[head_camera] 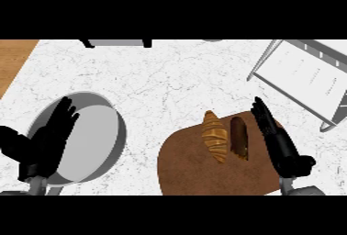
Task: Pick the croissant from the cutting board and place it in the tiered basket
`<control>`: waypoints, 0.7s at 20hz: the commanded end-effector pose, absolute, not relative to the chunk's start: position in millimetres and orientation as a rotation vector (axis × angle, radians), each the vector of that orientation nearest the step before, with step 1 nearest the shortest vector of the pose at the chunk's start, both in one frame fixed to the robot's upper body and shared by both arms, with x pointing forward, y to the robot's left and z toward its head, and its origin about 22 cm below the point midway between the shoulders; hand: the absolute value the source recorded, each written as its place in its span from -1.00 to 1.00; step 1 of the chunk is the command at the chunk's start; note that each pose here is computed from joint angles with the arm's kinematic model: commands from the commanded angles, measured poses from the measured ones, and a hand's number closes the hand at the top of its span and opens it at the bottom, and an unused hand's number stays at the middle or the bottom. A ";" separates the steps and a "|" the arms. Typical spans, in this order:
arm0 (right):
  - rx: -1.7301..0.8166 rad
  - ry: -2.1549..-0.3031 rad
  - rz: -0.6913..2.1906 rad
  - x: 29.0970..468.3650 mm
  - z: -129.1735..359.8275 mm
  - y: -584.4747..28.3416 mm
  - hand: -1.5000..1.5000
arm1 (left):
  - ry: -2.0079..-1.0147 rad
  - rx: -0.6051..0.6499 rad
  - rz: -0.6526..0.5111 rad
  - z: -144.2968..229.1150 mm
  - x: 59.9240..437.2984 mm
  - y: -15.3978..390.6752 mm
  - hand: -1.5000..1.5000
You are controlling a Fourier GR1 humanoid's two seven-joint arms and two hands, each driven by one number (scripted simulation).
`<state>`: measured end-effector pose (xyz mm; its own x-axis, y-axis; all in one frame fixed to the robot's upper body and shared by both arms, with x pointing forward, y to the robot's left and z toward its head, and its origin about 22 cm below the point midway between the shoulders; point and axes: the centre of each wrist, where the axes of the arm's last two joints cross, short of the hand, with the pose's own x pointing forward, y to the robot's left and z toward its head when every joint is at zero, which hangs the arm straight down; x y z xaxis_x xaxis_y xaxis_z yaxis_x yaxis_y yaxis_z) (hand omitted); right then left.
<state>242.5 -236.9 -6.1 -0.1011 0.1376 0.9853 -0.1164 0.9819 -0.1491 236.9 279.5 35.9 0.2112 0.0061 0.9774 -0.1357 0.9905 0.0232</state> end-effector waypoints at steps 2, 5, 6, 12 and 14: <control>-0.024 -1.679 0.048 252.4 14.7 -223.6 1.00 | -1.460 0.253 -0.010 38.6 244.0 294.4 0.00; -0.009 -1.689 -0.141 259.7 48.6 -224.0 1.00 | -1.526 0.450 -0.160 59.6 253.6 327.1 0.00; 0.003 -1.694 -0.210 268.2 50.6 -210.8 1.00 | -1.569 0.511 -0.208 63.3 264.3 322.0 0.00; -0.660 -1.345 -0.476 215.6 -6.7 -245.9 -1.00 | -1.525 0.460 -0.190 47.9 248.5 305.9 0.00; -0.683 -1.361 -0.434 200.6 19.9 -243.9 -1.00 | -1.516 0.462 -0.205 50.0 258.1 314.0 0.00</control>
